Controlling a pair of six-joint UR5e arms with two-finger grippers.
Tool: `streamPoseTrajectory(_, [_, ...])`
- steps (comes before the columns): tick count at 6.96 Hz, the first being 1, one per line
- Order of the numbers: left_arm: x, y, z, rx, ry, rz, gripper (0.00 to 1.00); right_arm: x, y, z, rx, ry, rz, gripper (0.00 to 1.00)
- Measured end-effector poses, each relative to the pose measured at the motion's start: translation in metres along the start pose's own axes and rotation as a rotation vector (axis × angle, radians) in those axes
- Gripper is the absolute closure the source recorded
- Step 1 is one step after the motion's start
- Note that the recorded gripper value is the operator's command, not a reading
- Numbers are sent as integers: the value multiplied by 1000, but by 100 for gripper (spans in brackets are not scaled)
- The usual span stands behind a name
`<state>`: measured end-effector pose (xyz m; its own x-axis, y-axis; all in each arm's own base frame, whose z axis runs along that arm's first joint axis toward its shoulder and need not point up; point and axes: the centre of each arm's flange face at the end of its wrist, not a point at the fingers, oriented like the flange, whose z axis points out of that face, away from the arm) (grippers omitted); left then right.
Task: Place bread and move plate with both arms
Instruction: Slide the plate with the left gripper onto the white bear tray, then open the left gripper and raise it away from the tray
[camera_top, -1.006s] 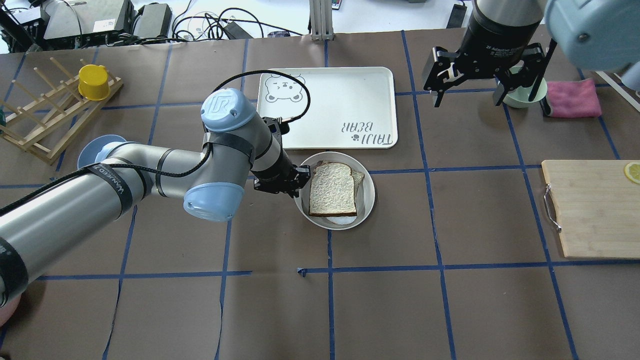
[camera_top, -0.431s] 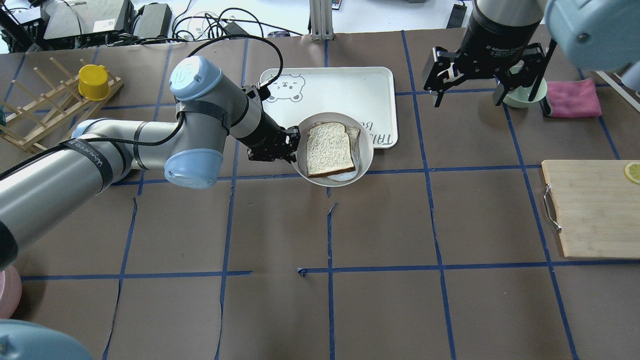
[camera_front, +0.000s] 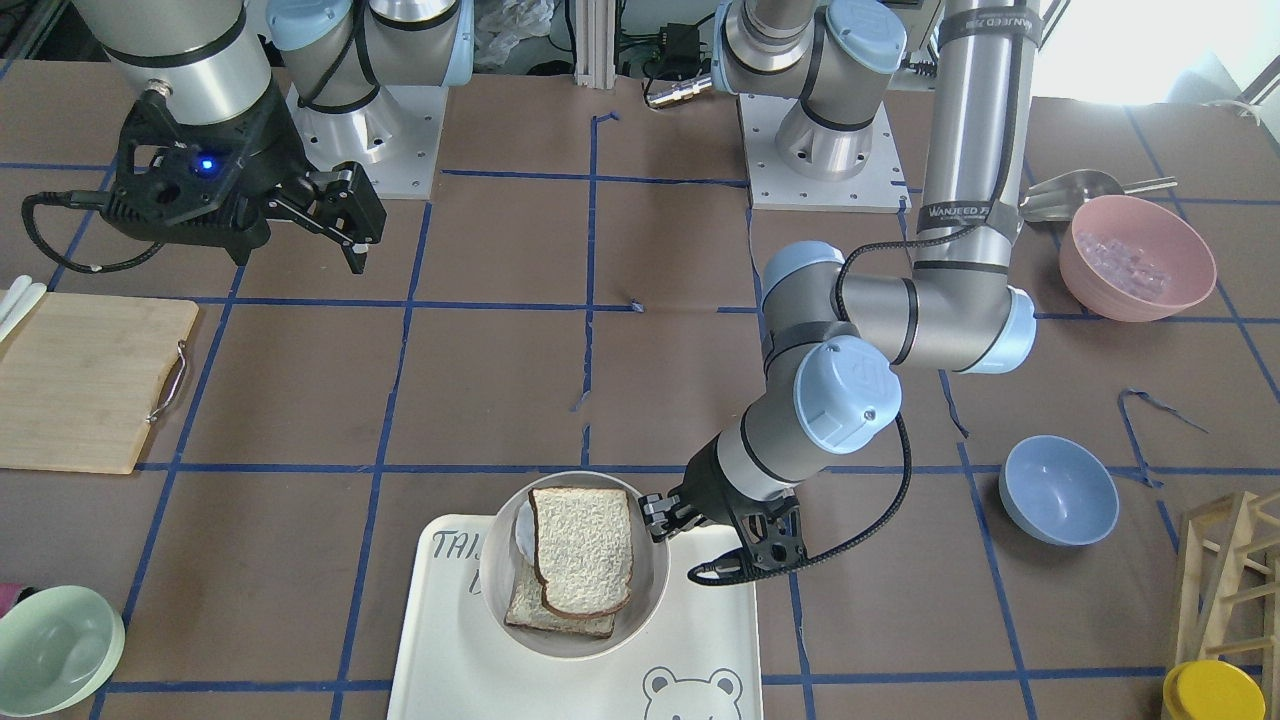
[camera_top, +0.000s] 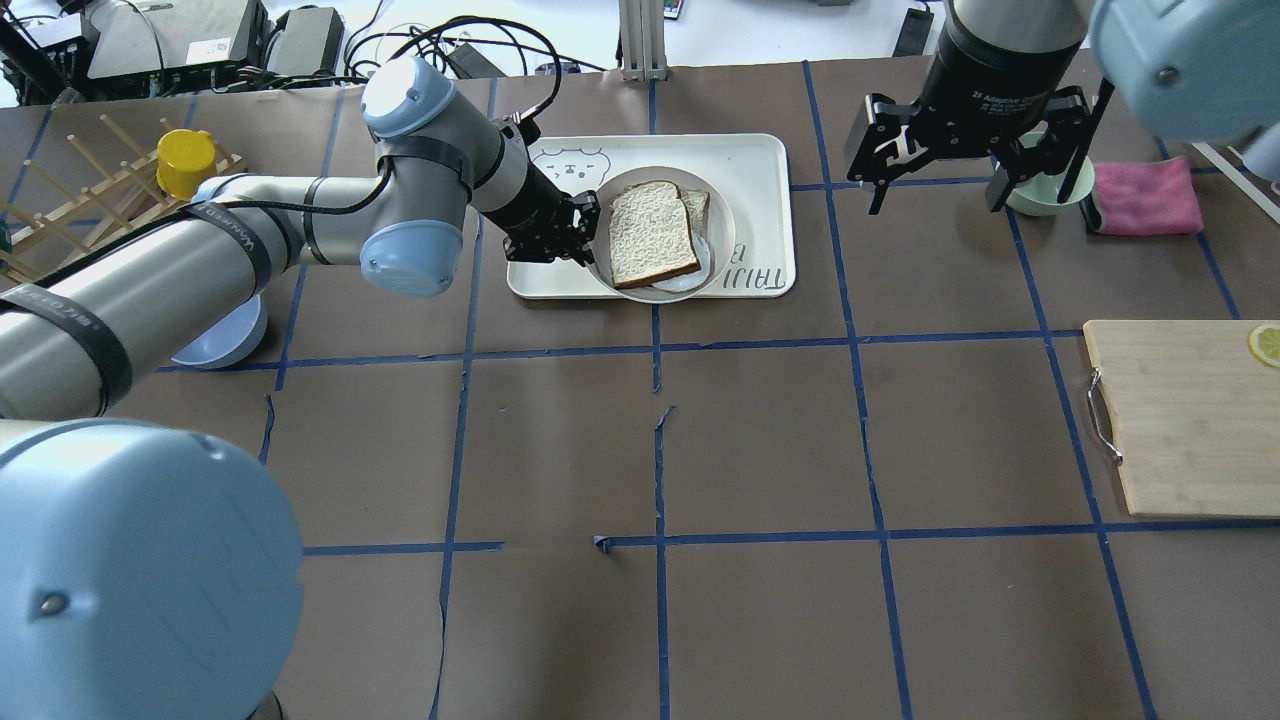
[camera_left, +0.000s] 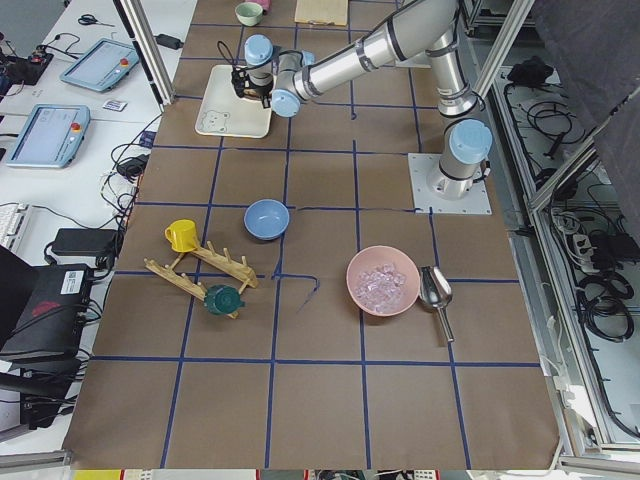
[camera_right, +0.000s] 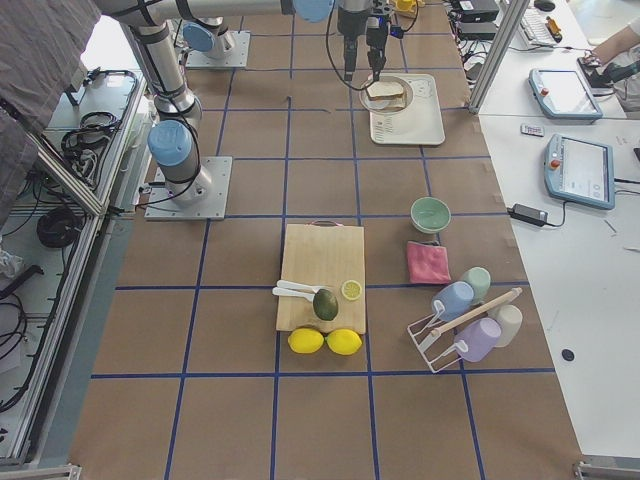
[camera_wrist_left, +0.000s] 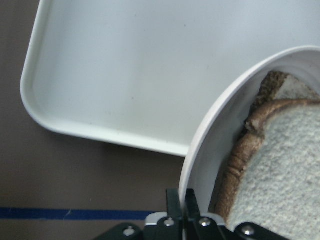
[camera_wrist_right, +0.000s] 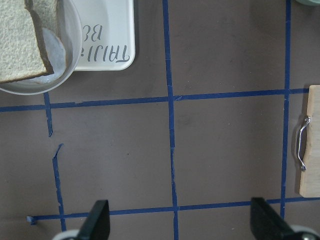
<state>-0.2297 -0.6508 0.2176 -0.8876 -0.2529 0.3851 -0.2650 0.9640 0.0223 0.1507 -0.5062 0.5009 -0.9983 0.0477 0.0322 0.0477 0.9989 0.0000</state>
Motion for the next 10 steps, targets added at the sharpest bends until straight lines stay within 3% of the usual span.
streamPoseTrajectory(3, [-1, -43, 42, -6, -3, -6, 100, 0, 0, 0, 0, 0, 0, 0])
streamPoseTrajectory(4, [-3, -46, 51, -13, -7, -9, 2, 0, 0, 0, 0, 0, 0, 0])
streamPoseTrajectory(7, [2, -46, 37, 6, -20, 4, 0, 0, 0, 0, 0, 0, 0, 0])
streamPoseTrajectory(8, [10, -40, 17, 12, -42, 9, 0, 0, 0, 0, 0, -1, 0, 0])
streamPoseTrajectory(10, [31, -10, -58, -23, -101, 9, 0, 0, 0, 0, 0, -1, 0, 0])
